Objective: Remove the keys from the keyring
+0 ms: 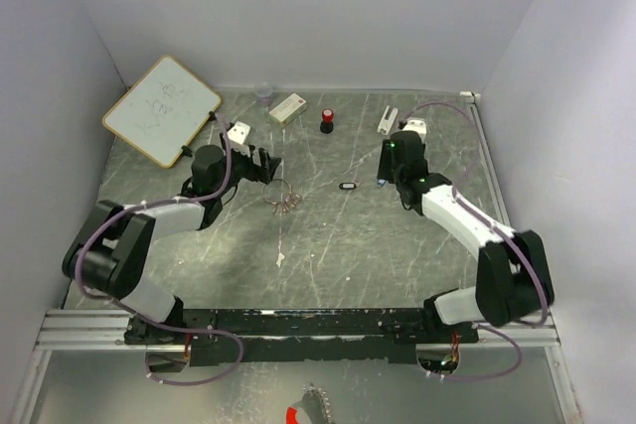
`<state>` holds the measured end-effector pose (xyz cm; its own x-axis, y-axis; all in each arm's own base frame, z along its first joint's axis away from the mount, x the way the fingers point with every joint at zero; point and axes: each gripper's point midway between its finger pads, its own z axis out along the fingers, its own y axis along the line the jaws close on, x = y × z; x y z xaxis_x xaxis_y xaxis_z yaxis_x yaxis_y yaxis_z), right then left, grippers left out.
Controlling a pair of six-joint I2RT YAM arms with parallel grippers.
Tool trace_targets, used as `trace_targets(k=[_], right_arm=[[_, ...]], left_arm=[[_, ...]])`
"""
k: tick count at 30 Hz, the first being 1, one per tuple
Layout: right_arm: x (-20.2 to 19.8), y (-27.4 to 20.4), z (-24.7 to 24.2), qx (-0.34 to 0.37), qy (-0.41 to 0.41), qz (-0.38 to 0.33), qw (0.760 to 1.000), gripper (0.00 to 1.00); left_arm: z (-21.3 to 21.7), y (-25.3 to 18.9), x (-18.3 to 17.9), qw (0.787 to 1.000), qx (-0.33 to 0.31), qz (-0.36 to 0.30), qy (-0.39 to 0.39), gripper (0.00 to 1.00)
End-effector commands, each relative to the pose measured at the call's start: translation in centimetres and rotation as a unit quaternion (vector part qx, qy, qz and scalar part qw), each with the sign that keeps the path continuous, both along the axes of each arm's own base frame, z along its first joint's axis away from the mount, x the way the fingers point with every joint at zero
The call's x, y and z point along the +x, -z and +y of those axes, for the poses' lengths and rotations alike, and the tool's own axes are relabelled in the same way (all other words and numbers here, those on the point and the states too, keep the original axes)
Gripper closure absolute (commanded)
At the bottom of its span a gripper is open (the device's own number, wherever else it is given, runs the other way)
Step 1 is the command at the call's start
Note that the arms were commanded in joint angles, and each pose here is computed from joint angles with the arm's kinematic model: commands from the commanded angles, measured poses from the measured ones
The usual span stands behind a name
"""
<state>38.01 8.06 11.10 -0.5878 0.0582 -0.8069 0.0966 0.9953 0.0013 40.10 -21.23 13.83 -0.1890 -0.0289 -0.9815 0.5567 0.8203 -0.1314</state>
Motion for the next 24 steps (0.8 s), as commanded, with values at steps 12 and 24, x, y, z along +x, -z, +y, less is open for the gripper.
trace_targets(k=[12,24], right_arm=[[-4.1,-8.6,-6.0,0.011,0.134,-0.171,0.976,0.44],[-7.0,-9.6,-8.5,0.013,0.180,-0.215,0.960,0.30]], left_arm=[[7.9,-4.1,-3.0,0.986,0.042,-0.039,-0.157,0.06],[9.7,-5.5,-5.4,0.980,0.030,-0.078,-0.180,0.06]])
